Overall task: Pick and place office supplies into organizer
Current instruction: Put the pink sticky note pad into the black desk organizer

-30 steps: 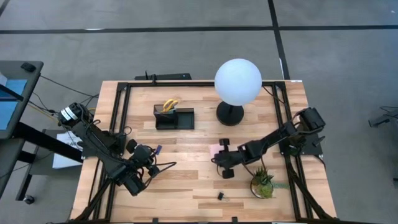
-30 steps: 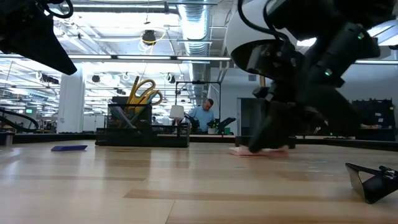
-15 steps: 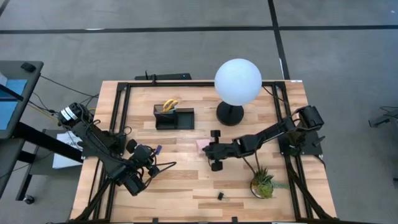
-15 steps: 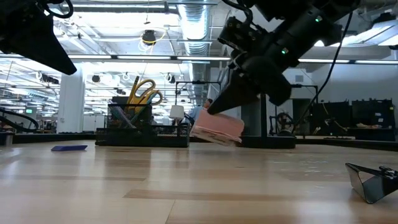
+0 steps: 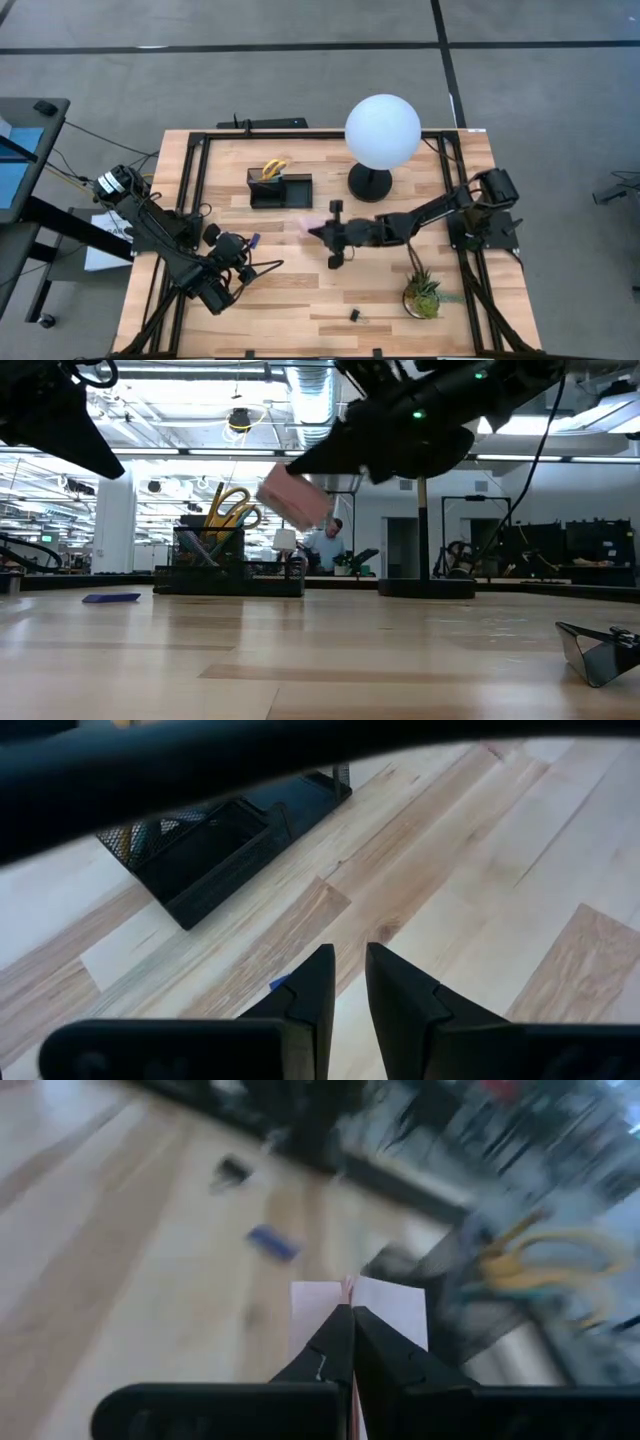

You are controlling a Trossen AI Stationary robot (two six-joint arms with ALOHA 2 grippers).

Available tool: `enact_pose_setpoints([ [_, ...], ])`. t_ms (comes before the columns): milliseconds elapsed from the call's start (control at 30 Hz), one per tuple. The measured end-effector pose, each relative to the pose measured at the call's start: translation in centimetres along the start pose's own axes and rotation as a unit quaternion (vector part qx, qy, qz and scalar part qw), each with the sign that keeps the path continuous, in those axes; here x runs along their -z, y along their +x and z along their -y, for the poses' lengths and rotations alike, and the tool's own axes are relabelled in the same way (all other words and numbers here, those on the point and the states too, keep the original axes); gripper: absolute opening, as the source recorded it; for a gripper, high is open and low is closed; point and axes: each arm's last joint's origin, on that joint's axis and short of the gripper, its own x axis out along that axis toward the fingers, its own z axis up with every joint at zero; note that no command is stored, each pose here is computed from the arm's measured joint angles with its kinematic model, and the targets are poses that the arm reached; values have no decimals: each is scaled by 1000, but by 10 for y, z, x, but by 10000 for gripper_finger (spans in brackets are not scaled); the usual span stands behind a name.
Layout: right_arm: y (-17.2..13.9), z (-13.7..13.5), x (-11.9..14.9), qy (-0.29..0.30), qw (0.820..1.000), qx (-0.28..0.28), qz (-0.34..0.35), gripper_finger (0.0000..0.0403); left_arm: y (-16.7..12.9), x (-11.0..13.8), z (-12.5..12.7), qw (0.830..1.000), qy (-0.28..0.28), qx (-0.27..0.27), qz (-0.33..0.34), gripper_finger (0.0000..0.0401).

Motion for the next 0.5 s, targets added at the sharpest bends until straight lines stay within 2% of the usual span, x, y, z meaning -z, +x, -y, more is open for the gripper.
enact_pose_setpoints([
  [100,6,20,0,-10,999,37,20,0,0,0,0,1000,0,0,8,55],
  [267,17,60,5,17,996,81,15,0,0,-1,0,1000,0,0,10,55],
  [367,25,78,11,51,997,52,31,0,0,-2,0,1000,0,1,26,55],
  [500,34,87,26,82,995,54,11,0,0,-3,0,999,-1,3,51,55],
])
